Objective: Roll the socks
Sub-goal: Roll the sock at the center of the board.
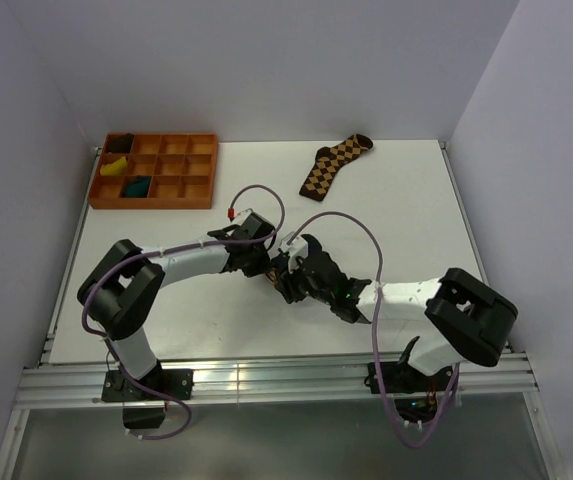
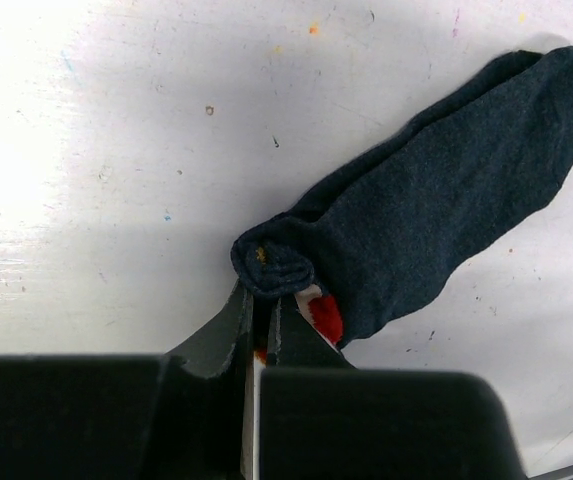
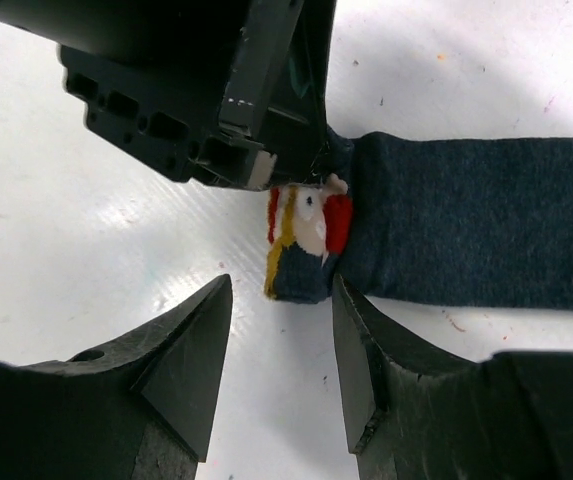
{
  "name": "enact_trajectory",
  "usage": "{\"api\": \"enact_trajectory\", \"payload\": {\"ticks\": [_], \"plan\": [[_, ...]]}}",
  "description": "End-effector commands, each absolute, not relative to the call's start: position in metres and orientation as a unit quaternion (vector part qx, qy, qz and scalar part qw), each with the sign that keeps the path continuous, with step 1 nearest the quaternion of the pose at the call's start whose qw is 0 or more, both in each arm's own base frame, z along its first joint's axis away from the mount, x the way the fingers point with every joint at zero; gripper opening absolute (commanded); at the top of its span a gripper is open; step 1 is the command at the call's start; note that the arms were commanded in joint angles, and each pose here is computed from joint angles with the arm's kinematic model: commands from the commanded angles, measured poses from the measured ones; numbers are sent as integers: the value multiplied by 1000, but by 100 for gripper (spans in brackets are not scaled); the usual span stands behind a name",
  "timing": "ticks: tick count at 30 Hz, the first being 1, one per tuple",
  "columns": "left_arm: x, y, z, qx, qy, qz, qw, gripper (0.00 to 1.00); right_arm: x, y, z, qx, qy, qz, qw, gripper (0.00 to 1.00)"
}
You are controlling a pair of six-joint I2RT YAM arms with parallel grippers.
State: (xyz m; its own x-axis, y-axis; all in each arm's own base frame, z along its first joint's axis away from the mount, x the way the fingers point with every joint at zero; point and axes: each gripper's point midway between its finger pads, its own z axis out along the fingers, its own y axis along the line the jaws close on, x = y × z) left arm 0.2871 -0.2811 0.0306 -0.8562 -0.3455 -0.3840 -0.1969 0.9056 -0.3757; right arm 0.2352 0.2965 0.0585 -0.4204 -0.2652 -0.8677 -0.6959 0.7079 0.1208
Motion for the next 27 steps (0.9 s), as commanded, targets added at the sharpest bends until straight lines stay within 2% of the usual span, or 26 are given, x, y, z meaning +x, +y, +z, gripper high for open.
{"api": "enact_trajectory", "payload": {"ticks": [1,12,14,17,18,20,23,26,27], "plan": [[276,-280,19,-123,961,-146,199,0,251,308,66,-310,791,206,486,52],[276,-284,20,-120,961,-155,196,0,250,322,31,-343,805,133,465,48],[274,-284,19,-120,961,-156,194,0,251,321,28,-337,810,125,464,42],[273,-284,18,-119,961,-157,193,0,251,317,21,-330,816,118,459,21],[273,-284,18,-119,961,-157,193,0,250,317,18,-329,819,117,456,10],[273,-284,18,-121,961,-158,192,0,248,316,15,-332,822,120,447,0],[274,-286,21,-124,958,-166,199,2,240,319,10,-333,826,146,430,0],[276,-285,30,-131,952,-177,212,11,237,314,8,-315,836,172,414,0],[278,-283,32,-134,950,-176,220,18,234,315,8,-317,837,189,404,0]]}}
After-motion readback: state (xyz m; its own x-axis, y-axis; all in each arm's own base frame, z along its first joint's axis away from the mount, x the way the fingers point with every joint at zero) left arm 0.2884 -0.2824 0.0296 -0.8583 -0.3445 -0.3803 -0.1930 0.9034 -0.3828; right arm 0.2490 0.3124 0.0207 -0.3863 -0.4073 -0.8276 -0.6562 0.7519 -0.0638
